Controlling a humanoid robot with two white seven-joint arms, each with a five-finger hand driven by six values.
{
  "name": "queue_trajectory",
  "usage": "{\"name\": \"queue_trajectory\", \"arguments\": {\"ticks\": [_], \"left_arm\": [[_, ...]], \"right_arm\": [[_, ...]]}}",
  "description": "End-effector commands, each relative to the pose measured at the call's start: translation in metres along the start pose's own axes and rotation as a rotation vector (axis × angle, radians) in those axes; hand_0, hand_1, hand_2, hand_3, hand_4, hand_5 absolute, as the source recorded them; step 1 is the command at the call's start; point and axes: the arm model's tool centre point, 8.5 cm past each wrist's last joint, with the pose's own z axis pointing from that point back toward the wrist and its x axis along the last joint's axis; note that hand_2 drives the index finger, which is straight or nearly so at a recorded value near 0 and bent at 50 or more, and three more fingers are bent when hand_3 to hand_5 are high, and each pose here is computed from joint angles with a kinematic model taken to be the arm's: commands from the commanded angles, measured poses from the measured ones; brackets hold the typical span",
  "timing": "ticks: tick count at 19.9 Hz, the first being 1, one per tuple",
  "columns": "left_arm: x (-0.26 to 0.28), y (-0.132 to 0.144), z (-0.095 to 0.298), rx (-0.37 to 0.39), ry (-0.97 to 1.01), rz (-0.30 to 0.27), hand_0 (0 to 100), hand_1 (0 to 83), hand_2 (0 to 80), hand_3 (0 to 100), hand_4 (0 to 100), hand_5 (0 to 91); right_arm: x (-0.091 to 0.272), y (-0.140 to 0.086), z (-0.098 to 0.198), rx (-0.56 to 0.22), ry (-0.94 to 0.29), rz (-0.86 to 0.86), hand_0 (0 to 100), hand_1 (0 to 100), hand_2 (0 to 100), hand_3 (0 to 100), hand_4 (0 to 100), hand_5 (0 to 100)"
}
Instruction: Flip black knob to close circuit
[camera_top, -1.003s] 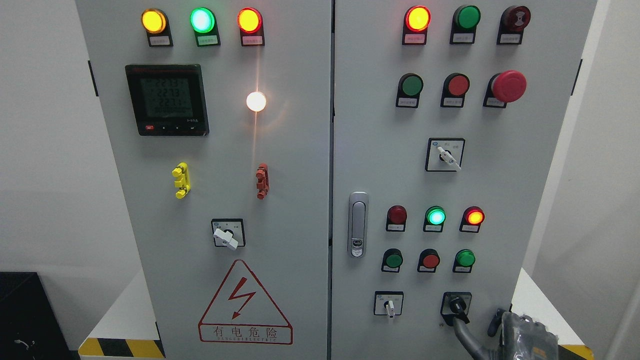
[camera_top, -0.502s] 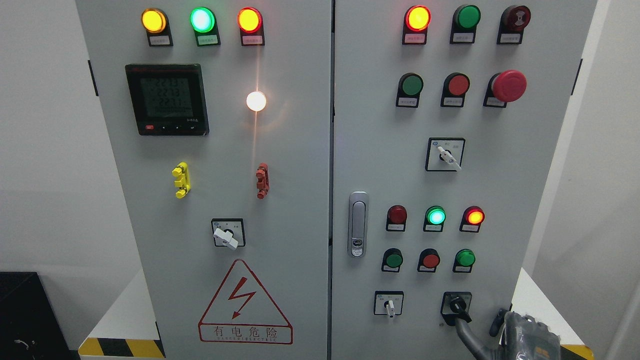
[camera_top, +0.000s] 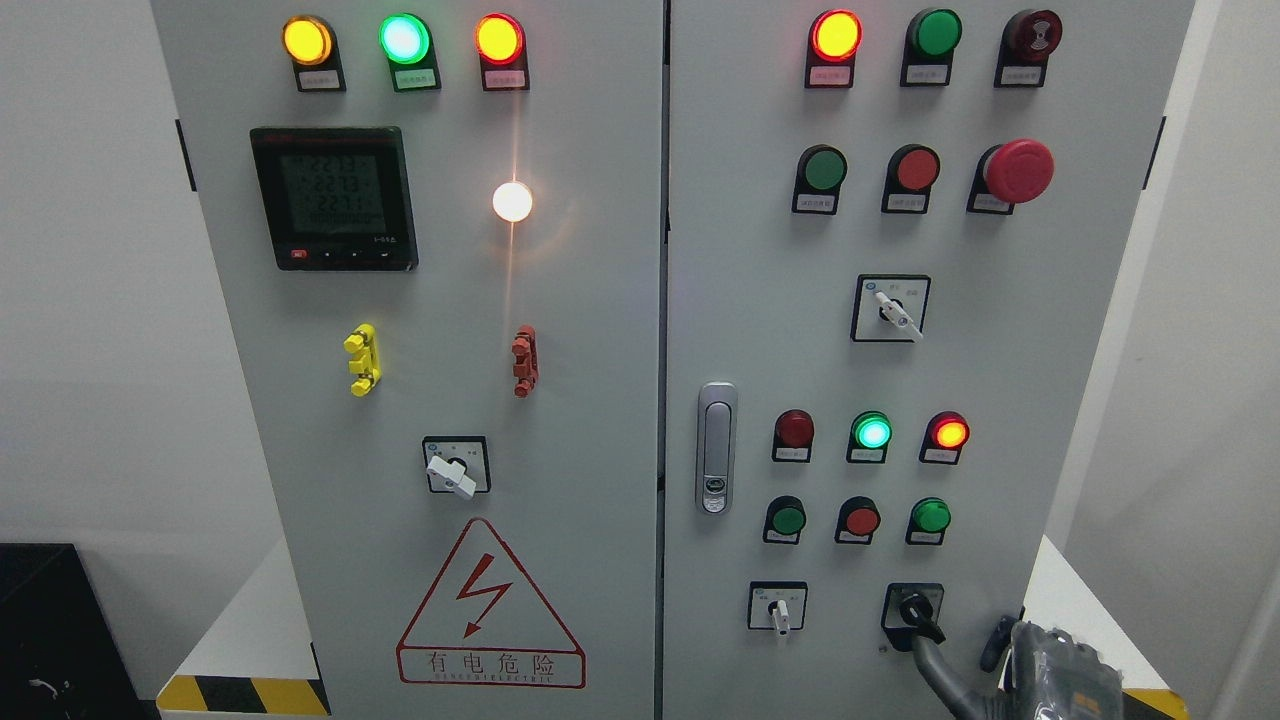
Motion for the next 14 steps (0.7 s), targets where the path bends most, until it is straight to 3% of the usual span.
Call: {"name": "queue_trajectory", "arguments": {"ticks": [1,14], "left_arm": [[-0.0049,-0.0016,0.0000,-0.004,-0.005,0.003,12,55.6,0.0,0,0,0.0],[-0.0049,-0.0016,0.0000,-0.004,-0.005,0.003,12,55.6,0.0,0,0,0.0]], "right_arm": [[0.0000,-0.0025,-0.0007,-0.008,-0.001,-0.004,0,4,69,94,89,100],[0.0099,0.0045,0.0014,0.021,-0.032,-0.019,0,5,69,94,89,100]]}}
